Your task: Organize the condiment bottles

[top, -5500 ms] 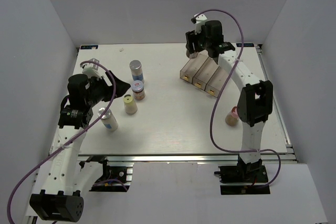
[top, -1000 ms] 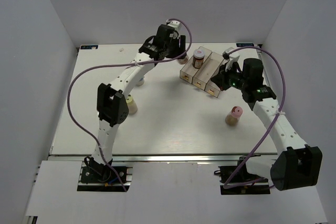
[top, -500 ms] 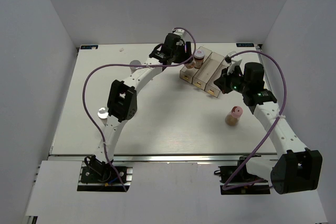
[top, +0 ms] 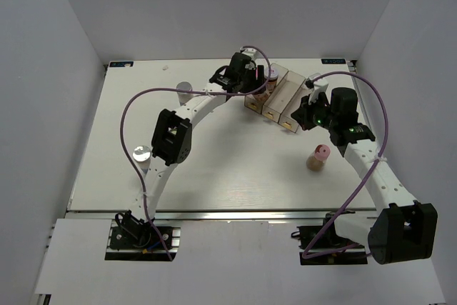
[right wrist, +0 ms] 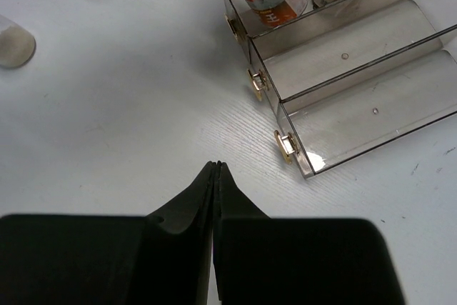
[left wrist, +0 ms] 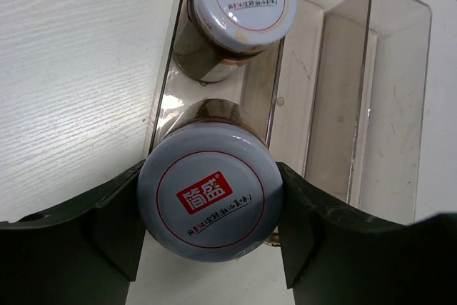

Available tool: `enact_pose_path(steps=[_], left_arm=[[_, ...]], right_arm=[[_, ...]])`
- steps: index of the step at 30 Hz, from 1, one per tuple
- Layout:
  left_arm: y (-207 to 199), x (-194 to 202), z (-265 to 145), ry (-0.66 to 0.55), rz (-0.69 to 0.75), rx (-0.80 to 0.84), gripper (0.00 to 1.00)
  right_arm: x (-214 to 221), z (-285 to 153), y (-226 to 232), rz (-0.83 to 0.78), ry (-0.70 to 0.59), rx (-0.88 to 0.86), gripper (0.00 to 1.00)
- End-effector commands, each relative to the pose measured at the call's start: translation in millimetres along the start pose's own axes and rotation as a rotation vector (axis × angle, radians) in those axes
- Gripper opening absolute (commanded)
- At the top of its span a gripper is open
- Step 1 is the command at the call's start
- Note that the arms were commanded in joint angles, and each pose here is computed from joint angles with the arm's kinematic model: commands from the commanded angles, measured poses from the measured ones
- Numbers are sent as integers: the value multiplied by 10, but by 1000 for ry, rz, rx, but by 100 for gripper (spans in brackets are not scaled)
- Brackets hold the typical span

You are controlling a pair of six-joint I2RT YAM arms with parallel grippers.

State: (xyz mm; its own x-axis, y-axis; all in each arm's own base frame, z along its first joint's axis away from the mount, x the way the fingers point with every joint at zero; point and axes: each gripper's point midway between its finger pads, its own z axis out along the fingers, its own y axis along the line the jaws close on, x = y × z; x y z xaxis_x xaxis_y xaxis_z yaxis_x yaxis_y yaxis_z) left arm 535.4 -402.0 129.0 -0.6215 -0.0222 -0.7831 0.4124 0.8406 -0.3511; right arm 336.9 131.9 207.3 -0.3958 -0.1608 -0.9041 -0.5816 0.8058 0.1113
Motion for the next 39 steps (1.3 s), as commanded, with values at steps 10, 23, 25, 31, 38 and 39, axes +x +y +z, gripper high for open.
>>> enact_pose_path(steps=[10, 23, 25, 31, 38, 39], left_arm=[[-390, -524, -213, -144, 62, 40, 87], [-652, -1449, -1064, -368, 70, 33, 96], [-696, -1649, -1474, -410, 84, 18, 81], [-477, -1281, -2147, -298, 111, -66, 47], [-246, -722, -2973, -254, 12, -111, 90], [-248, -742, -3192, -286, 1, -106, 91]], right_arm=[[-42, -2, -32, -16, -22, 8, 0], [-24, -71, -18, -58, 28, -1, 64], [47, -138, -100, -39, 88, 59, 62], [458, -391, -221, 22, 295, 181, 84], [848, -562, -372, 10, 407, 298, 89], [900, -561, -378, 10, 418, 300, 89]])
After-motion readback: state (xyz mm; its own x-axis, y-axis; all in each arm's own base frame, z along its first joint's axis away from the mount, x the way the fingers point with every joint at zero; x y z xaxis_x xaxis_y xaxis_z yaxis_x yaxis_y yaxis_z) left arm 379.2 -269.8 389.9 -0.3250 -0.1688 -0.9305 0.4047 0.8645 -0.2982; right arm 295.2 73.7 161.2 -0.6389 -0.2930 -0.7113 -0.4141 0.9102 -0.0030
